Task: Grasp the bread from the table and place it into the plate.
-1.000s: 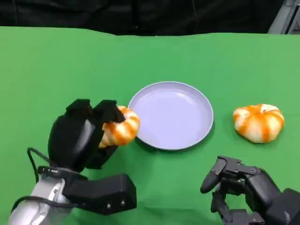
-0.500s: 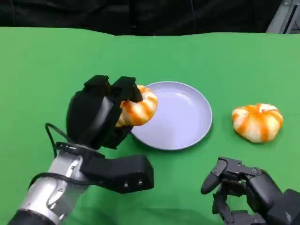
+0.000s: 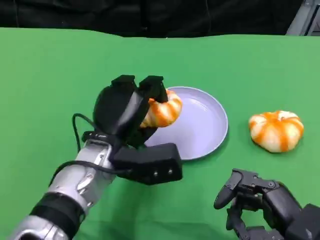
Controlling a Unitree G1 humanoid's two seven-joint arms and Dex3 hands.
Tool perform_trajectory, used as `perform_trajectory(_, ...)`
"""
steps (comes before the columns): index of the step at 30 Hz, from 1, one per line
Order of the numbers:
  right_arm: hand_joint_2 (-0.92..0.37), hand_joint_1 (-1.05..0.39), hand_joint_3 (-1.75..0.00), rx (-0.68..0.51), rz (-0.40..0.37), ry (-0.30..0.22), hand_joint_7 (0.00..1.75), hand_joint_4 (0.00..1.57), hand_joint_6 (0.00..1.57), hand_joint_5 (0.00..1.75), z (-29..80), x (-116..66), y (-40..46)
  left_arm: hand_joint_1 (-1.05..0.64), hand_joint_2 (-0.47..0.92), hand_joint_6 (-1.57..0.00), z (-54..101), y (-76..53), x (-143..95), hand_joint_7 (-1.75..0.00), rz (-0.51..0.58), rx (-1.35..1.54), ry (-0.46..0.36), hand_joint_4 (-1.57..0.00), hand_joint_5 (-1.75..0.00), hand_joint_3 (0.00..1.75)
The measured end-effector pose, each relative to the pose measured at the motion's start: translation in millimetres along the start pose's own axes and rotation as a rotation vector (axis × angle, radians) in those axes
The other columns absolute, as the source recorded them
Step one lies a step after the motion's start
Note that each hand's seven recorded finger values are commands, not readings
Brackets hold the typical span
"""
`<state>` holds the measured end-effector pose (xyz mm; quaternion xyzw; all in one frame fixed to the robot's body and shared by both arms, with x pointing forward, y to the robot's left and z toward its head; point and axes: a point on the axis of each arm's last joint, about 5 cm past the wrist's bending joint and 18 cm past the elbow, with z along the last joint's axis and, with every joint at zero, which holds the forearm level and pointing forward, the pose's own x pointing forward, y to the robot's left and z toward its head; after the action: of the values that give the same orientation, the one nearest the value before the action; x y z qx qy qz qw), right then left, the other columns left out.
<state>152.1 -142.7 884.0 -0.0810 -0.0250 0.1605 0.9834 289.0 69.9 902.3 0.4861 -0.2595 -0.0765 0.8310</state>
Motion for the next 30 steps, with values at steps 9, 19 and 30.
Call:
perform_trajectory(9,-0.43,0.1,-1.29,-0.007,0.004,0.005,1.28,0.78,0.73,1.53,-0.4,-1.3,0.1,-0.16,0.43,-0.67,8.9,-9.8,11,-1.75,-0.089,0.008,0.007,-0.85,-1.75,1.0)
perform_trajectory(19,-0.44,0.11,-1.29,-0.011,0.004,0.001,1.28,0.76,0.73,1.53,1.1,-2.2,0.3,-0.16,0.54,-0.62,16.4,-20.6,16,-1.75,-0.169,0.006,0.047,-0.82,-1.75,0.77)
perform_trajectory(30,-0.44,0.11,-1.28,-0.017,0.006,0.008,1.28,0.75,0.73,1.55,2.4,-3.2,1.5,-0.3,0.88,-0.64,27.5,-24.1,27,-0.51,-0.205,-0.003,0.057,-0.52,-1.12,0.29)
